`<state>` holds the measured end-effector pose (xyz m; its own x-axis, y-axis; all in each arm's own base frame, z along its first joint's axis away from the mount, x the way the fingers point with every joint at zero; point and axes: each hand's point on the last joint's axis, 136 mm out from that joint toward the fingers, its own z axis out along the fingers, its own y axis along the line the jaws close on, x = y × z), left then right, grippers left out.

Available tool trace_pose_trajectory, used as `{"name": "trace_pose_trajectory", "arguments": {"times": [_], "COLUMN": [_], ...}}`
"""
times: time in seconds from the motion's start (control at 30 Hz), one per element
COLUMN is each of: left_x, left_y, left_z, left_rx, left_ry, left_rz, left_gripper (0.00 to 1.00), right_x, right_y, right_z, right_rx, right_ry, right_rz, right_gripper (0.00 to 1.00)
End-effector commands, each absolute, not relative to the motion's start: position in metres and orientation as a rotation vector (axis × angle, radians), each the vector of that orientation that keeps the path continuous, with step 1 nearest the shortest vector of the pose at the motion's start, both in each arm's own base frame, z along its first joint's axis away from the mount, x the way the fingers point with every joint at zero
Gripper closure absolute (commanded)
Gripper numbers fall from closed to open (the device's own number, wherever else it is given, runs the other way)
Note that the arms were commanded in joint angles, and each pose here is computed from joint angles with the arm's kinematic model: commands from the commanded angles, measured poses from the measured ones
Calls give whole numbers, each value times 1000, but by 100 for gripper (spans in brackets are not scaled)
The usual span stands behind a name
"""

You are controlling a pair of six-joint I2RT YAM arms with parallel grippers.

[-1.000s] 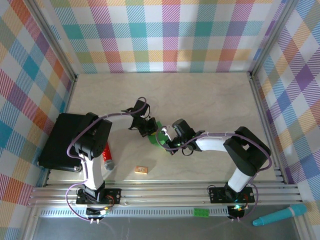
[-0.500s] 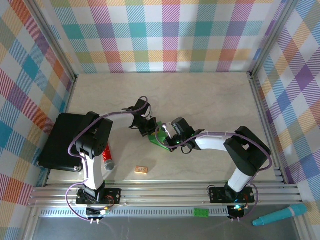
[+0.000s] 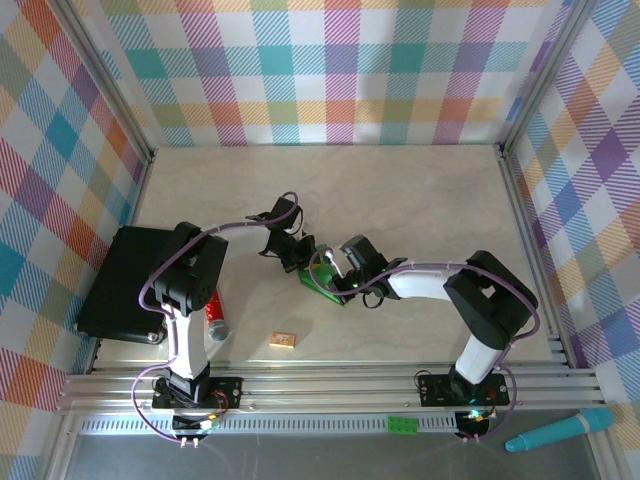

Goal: Fold a paper plane with a square sheet of paper (pick it up from the middle)

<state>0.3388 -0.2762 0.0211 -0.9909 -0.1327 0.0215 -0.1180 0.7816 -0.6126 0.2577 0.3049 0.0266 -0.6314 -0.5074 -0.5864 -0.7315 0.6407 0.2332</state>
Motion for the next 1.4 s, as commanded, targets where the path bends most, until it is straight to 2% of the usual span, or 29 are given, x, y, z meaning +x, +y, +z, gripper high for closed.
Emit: {"name": "trace_pose_trajectory", "arguments": {"times": [0.0,0.97,1.1,1.27,1.37], "left_x": [315,320,340,361,356], "left_y": [-271,-273,-271,-259,-268], "left_z": [-2,5,36,76,87], "left_rx": [-211,-204,-215,-323,-419], "left_ry": [3069,3053,2955,2794,2714], "left_rz": [-935,-938,-893,-856,-991], "left_gripper": [96,96,92,79,76], "right_x": [261,252,249,249,249], "right_y": [308,303,300,299,298], "right_z": [25,7,5,3,1], "right_rx": [-964,-977,-964,-947,-934], "right_ry": [2401,2486,2509,2526,2548], "right_rz": [630,628,624,623,614], "right_gripper": [92,91,91,91,90]}}
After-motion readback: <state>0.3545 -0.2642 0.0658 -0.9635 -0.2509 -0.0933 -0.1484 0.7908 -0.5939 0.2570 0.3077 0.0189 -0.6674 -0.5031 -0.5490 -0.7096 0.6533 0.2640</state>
